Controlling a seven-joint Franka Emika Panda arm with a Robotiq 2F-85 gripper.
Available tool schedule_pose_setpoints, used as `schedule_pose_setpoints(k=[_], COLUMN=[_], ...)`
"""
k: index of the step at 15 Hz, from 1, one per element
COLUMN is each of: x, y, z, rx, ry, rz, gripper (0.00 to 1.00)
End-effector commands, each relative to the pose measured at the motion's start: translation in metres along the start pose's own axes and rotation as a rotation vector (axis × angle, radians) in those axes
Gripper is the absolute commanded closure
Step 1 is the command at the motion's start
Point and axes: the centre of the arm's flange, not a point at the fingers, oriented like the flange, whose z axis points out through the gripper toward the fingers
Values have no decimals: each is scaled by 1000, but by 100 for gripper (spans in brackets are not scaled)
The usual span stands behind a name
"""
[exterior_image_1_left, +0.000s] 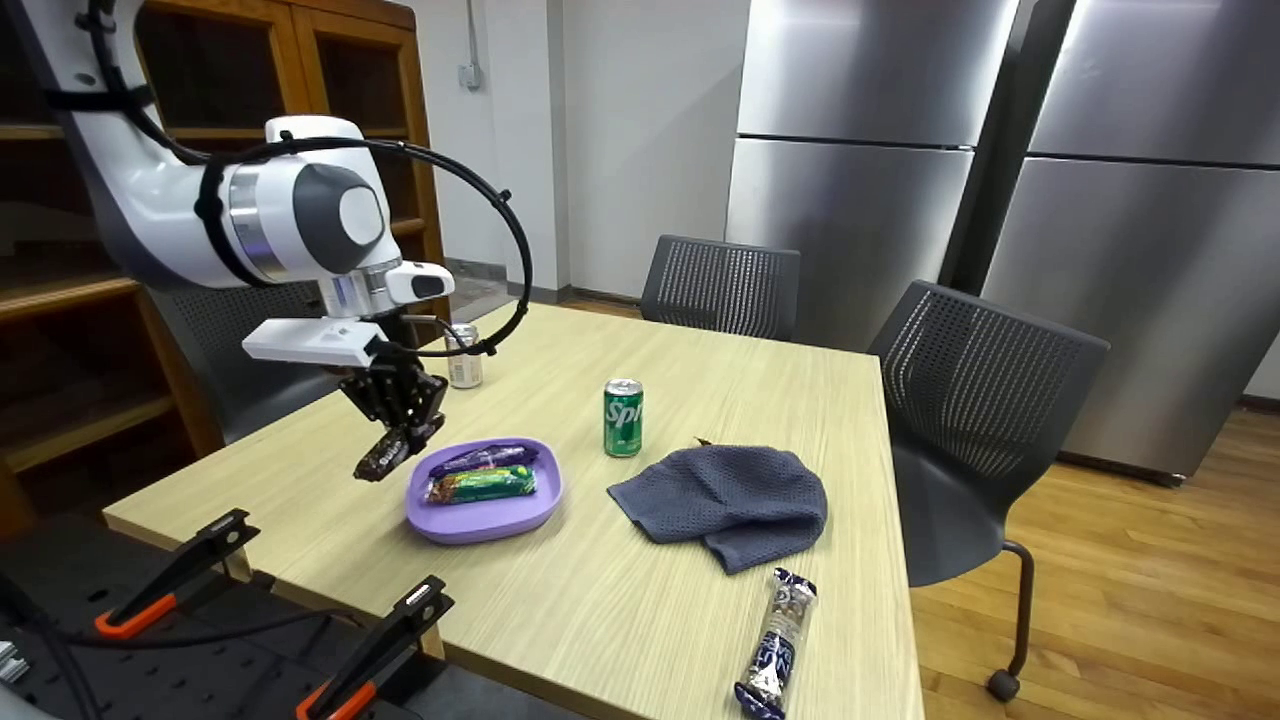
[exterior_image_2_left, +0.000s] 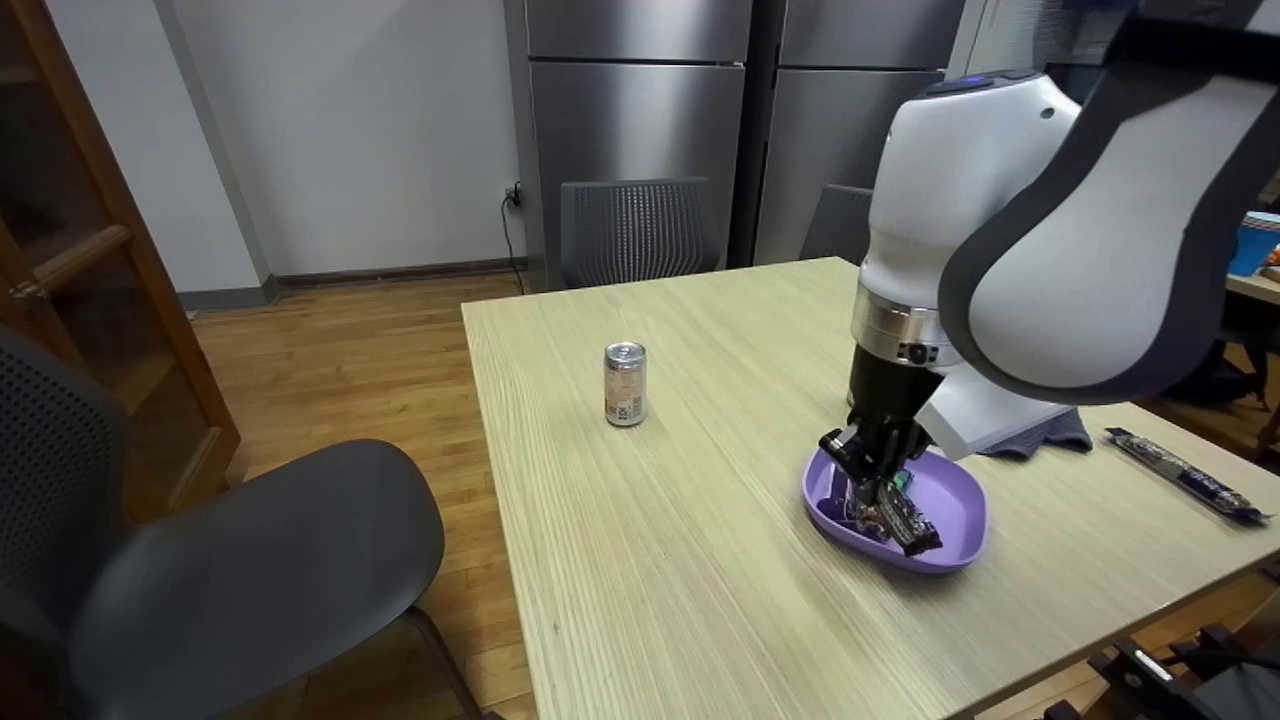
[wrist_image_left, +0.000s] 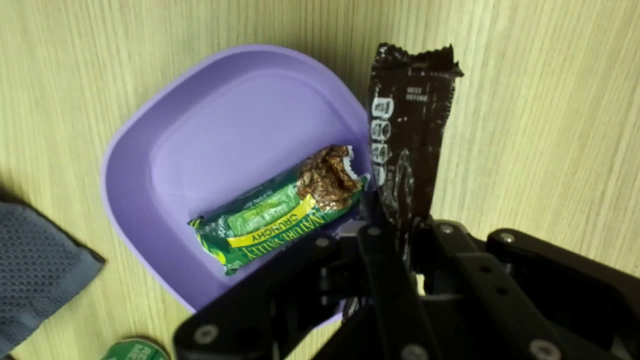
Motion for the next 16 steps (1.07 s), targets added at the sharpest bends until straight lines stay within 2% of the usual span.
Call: schedule_pose_setpoints(k=[1,9,16], x=[-21,-42,-40], y=[18,65,99], z=[-9,9,24], rx=[3,22,43], ry=[15,10,5], rz=[76,232,395], gripper=[96,96,96])
